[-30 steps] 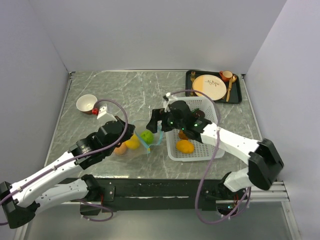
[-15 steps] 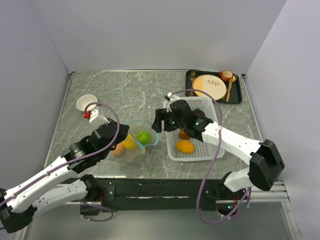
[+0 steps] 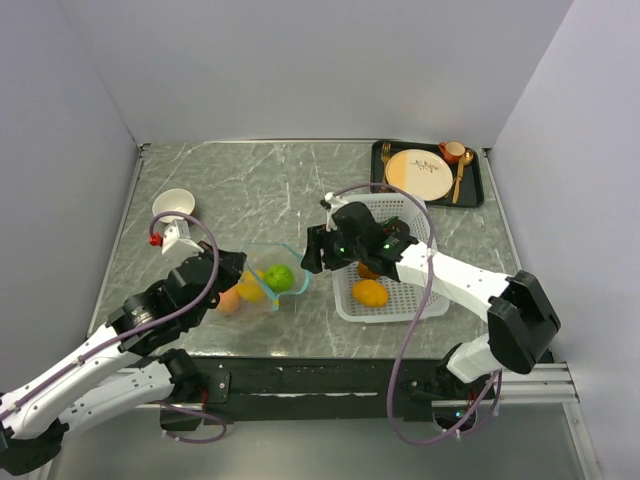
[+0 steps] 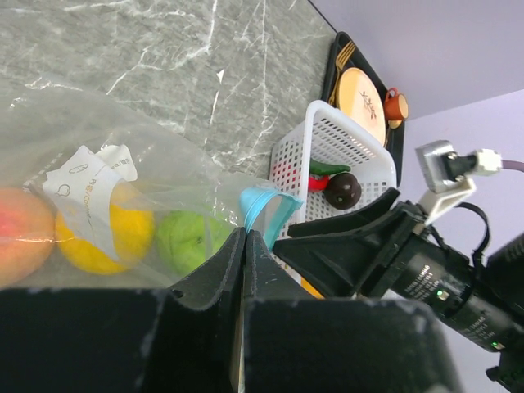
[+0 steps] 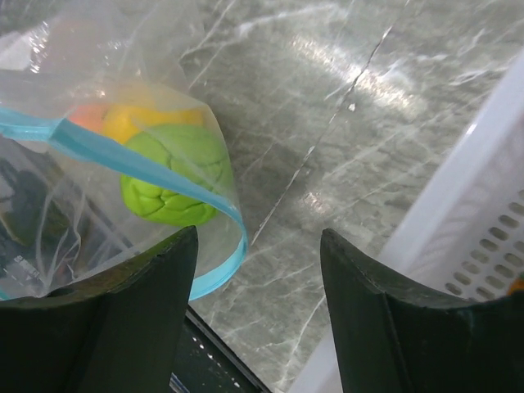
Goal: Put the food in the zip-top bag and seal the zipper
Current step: Adjust the zipper food storage bag at the center of the board.
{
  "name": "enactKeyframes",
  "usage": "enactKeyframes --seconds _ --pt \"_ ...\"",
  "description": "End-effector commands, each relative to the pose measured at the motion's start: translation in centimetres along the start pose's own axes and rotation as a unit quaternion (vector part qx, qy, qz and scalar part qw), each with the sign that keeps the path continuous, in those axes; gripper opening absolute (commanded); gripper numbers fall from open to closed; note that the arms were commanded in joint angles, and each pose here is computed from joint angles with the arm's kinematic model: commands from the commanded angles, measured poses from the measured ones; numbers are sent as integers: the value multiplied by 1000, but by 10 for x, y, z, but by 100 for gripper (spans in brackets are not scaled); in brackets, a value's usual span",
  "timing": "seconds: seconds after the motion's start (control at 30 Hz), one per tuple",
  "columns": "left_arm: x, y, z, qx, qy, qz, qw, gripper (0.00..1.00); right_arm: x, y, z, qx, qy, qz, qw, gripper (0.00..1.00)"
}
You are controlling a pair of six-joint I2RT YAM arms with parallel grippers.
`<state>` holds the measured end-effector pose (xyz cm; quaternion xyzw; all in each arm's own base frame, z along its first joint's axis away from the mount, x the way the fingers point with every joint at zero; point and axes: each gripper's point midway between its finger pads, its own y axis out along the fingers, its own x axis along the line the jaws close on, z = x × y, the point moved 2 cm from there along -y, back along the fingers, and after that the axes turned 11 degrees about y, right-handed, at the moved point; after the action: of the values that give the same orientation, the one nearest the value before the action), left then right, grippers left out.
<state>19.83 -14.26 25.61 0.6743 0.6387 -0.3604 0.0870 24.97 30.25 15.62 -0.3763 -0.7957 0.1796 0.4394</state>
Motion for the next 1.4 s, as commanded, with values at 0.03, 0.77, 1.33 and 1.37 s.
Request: enactKeyframes --seconds 0.03,0.77,1.33,1.37 --pt "-2 -3 -8 -16 -12 2 1000 6 24 8 -14 -6 -4 -50 999 66" --pt "5 15 10 2 34 -37 999 8 105 -44 -57 -82 -9 -204 976 8" --pt "19 -48 -55 -88 -72 37 993 3 138 -55 -84 -121 -28 -225 966 9" --pt "20 -47 -55 -88 -68 30 993 3 140 -54 -84 -119 -29 -228 966 10"
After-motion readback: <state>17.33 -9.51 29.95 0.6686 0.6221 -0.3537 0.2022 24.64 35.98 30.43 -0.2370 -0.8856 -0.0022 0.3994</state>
